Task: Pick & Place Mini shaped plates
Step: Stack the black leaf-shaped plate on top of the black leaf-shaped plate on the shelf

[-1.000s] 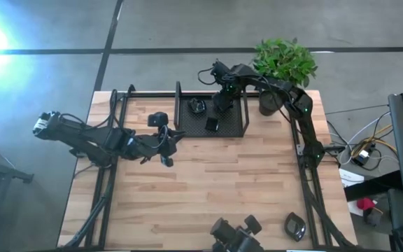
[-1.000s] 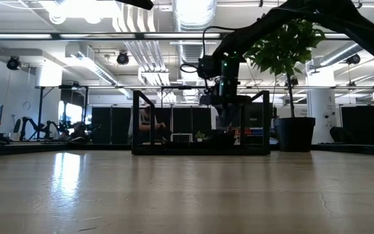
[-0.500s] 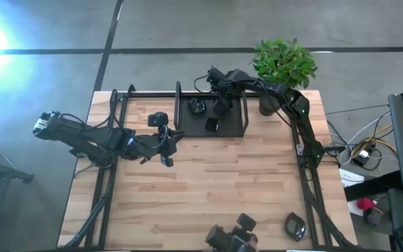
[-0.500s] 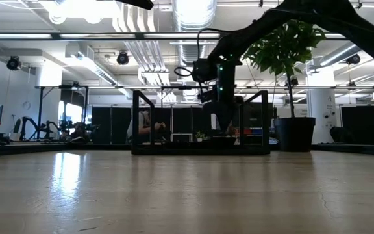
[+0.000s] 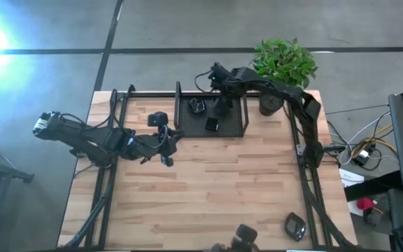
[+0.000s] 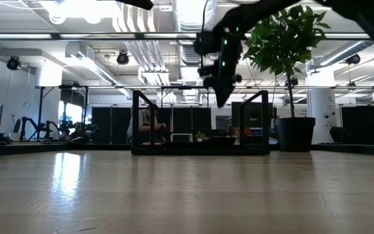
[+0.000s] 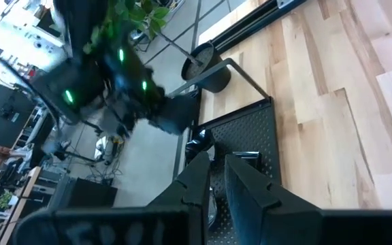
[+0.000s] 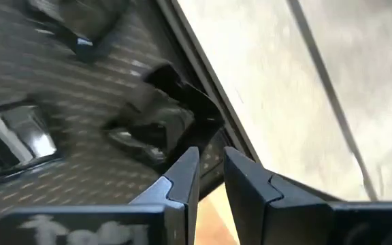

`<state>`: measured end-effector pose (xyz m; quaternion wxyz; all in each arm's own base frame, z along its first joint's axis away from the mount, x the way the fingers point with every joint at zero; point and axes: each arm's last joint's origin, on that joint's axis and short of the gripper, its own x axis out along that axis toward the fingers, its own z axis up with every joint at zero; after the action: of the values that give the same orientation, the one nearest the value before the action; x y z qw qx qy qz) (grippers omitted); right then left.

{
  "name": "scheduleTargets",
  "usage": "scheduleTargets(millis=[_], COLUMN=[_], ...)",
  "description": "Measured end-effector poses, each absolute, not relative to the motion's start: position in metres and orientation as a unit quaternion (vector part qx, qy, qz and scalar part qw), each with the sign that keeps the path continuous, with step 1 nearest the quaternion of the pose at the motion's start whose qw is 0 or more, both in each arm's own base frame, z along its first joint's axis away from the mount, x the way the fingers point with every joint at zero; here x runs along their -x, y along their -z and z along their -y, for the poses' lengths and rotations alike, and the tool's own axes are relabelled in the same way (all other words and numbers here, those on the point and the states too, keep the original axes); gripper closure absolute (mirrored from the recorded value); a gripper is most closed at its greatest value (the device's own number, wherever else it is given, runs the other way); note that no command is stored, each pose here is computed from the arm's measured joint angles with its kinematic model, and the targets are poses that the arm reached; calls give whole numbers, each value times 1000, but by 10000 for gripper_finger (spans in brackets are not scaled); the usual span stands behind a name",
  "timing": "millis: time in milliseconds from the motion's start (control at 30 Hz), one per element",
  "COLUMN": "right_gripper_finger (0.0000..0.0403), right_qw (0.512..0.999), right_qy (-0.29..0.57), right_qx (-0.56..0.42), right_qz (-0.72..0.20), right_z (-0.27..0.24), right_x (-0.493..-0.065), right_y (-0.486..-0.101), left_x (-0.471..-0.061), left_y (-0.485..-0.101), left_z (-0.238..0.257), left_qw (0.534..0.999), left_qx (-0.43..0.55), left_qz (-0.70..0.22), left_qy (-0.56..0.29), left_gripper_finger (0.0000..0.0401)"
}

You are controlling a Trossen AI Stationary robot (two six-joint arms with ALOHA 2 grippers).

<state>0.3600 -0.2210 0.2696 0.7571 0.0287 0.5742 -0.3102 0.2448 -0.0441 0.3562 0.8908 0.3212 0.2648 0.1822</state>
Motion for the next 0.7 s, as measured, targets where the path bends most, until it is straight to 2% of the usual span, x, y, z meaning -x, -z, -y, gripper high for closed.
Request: scheduleTargets(millis=[167, 433, 700], right_gripper_finger=[337, 337, 337], right_qw=[799, 853, 885], right_qy=[279, 206, 99], right_qx=[11, 58, 100], right_qz=[-533, -476, -444], right_z=[171, 78, -14], right_x=[-355, -331, -284], right_y=[-316, -364, -378], left_x=[-245, -243, -236], left_y=[-356, -356, -355], left_z=[44, 47, 74], left_qw=[892, 902, 923], left_qx=[-314, -288, -263], left_qz=[-263, -258, -240], left_qy=[-190, -193, -150], left_gripper_finger=[356, 356, 356])
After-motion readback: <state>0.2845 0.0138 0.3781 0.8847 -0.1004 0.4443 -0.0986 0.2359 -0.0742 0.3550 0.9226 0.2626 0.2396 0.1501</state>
